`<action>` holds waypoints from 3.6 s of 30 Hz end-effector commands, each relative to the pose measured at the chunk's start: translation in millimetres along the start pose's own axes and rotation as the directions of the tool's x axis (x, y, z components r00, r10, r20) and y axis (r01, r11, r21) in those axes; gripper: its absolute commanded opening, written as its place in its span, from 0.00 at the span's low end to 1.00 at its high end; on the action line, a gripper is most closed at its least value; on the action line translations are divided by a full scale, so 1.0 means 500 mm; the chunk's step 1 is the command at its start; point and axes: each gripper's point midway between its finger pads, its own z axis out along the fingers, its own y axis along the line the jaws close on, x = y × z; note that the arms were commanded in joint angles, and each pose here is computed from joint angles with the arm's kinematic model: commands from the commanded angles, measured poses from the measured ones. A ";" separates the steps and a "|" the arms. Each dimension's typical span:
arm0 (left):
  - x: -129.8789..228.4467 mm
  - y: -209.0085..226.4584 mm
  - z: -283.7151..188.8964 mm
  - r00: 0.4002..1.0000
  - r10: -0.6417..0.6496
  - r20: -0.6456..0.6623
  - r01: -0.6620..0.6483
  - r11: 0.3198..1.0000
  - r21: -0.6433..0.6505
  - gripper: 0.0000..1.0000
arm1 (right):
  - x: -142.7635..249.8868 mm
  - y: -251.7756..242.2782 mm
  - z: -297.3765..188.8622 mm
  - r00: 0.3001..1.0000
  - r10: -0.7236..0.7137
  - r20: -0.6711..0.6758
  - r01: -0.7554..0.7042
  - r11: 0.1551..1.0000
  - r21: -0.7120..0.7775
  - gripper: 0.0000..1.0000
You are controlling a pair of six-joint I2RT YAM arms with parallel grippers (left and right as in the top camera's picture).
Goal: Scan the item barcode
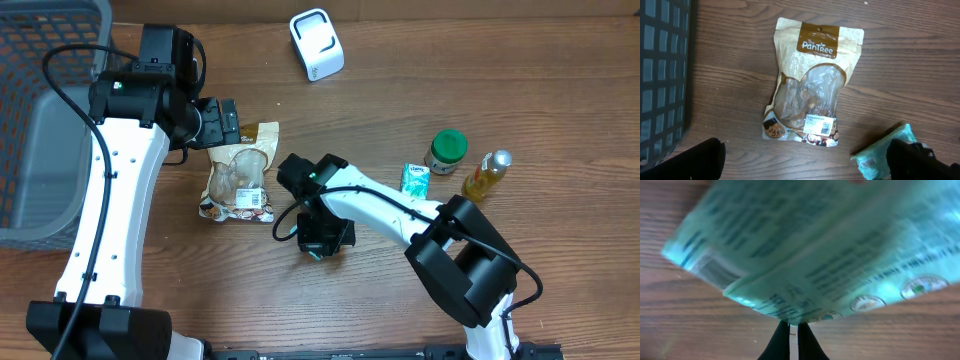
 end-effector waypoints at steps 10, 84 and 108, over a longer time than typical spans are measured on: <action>0.002 -0.003 0.006 1.000 0.011 -0.010 -0.011 1.000 0.003 1.00 | -0.070 0.027 -0.002 0.985 -0.020 0.170 0.025 0.999 -0.028 0.19; 0.002 -0.003 0.006 1.000 0.011 -0.010 -0.011 1.000 0.003 1.00 | -0.271 -0.062 -0.221 0.917 0.093 0.388 -0.036 0.988 -0.152 1.00; 0.002 -0.003 0.006 1.000 0.011 -0.010 -0.011 1.000 0.003 1.00 | -0.271 -0.062 -0.221 0.917 0.093 0.388 -0.036 0.988 -0.151 1.00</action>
